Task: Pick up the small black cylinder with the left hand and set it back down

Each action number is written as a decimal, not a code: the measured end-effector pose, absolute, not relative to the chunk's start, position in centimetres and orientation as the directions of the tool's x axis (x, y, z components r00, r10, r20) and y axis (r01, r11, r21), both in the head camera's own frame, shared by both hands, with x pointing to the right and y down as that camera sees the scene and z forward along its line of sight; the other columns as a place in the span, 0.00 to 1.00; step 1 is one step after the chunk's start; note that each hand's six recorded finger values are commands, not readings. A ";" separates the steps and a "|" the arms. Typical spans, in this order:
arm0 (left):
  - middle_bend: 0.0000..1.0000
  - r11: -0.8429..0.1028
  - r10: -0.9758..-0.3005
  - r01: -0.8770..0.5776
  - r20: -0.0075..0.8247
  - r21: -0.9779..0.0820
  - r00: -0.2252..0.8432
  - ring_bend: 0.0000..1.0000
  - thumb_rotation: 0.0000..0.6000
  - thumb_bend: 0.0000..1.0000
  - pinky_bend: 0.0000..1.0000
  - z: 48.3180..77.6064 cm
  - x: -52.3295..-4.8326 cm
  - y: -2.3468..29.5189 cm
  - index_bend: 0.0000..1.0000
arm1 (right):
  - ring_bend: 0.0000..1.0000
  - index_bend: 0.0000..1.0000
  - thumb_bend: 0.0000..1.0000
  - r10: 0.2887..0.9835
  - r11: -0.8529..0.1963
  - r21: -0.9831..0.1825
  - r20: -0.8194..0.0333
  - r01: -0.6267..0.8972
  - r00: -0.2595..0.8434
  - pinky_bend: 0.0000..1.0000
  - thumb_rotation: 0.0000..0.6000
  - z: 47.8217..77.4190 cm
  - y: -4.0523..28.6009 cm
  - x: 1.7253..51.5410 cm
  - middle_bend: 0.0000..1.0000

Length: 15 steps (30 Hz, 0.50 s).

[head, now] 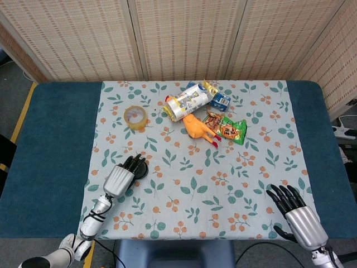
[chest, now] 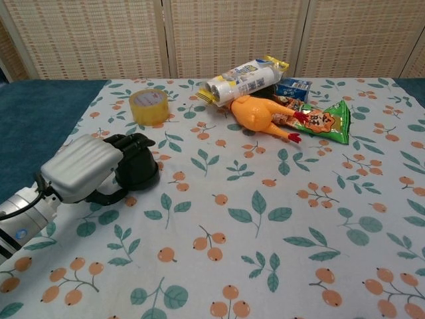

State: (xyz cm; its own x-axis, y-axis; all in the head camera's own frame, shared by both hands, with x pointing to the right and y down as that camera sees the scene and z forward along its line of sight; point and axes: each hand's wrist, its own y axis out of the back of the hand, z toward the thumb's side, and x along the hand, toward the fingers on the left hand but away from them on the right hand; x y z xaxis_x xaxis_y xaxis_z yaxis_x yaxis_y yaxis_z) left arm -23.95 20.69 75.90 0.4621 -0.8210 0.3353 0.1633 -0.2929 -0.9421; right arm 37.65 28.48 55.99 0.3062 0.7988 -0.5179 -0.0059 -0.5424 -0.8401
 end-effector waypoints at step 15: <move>0.73 0.096 -0.974 -0.085 -0.111 -0.992 0.197 0.66 1.00 0.64 0.80 66.8 -28.4 12.9 0.68 | 0.00 0.00 0.09 0.799 -0.543 -0.840 -0.517 -0.001 0.308 0.00 1.00 55.8 28.5 37.7 0.00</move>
